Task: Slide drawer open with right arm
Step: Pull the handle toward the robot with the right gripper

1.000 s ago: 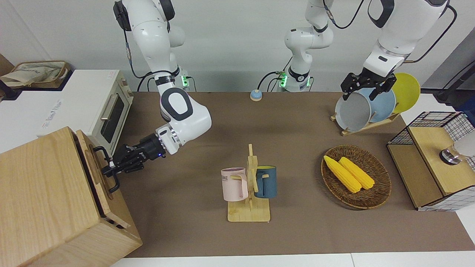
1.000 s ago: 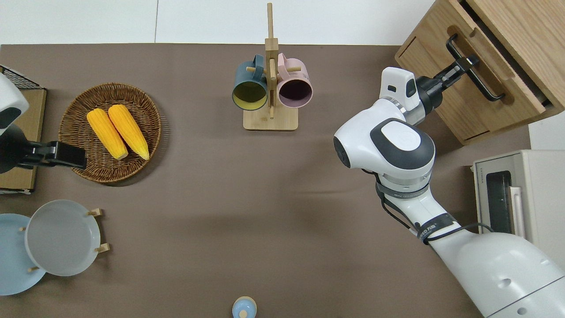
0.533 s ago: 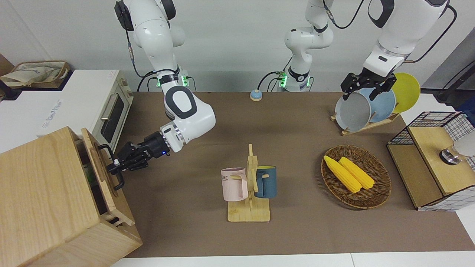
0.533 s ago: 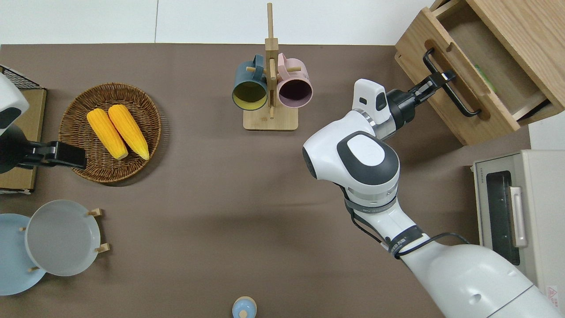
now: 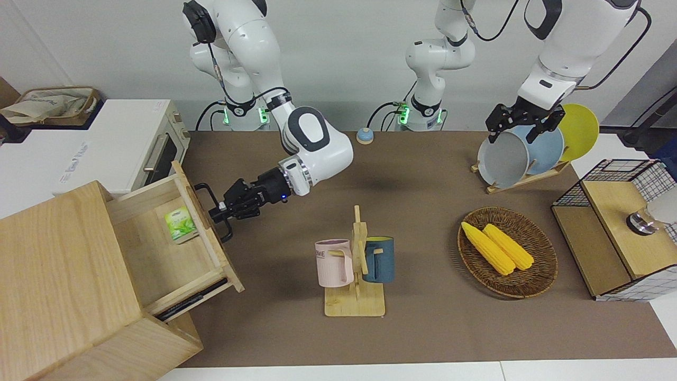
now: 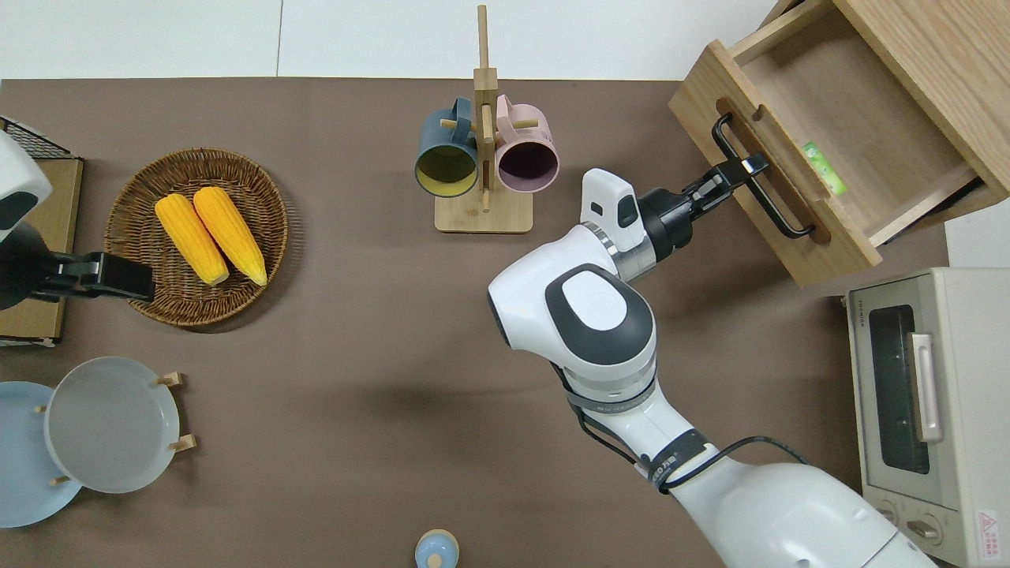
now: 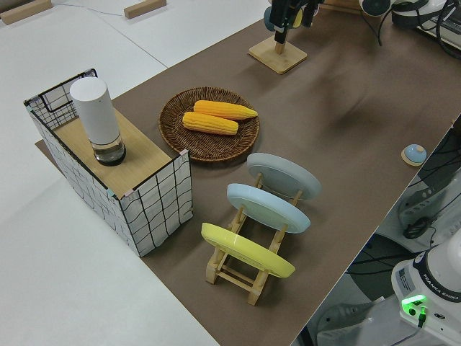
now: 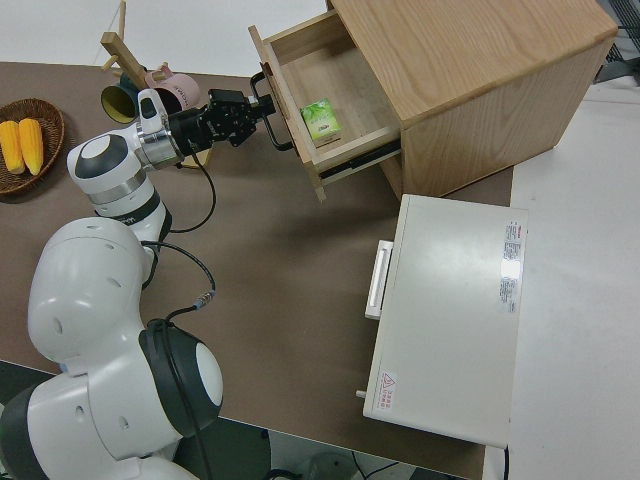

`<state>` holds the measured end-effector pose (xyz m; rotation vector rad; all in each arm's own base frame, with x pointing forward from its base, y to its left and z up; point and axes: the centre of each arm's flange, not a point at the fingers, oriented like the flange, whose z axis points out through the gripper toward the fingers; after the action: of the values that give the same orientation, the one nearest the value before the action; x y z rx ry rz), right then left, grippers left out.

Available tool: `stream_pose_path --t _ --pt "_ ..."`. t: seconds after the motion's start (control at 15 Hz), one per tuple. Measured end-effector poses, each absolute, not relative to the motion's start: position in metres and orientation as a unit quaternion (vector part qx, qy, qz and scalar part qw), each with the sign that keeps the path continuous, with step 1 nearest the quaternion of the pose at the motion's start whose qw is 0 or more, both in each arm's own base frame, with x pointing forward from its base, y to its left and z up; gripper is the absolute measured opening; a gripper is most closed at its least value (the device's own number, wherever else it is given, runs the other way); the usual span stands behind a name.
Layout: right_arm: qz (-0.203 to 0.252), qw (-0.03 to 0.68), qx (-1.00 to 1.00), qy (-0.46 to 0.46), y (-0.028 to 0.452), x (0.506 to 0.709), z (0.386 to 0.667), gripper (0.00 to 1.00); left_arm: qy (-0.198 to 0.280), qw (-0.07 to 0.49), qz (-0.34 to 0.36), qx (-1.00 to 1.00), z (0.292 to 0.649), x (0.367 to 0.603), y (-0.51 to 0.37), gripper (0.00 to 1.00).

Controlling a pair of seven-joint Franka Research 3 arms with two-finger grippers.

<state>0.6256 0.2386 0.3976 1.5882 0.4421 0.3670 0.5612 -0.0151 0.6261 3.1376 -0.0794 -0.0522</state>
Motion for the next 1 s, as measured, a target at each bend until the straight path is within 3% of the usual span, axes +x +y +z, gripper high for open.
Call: stream_pose_path --t 0.47,1.0 --pt "0.165 0.655 0.709 0.203 0.294 0.591 0.398 0.18 -0.025 0.001 -0.017 1.000 0.626 0.561 -0.015 1.00" --pt "0.168 0.651 0.711 0.208 0.324 0.569 0.398 0.18 -0.025 0.001 -0.017 1.000 0.626 0.561 -0.015 1.00"
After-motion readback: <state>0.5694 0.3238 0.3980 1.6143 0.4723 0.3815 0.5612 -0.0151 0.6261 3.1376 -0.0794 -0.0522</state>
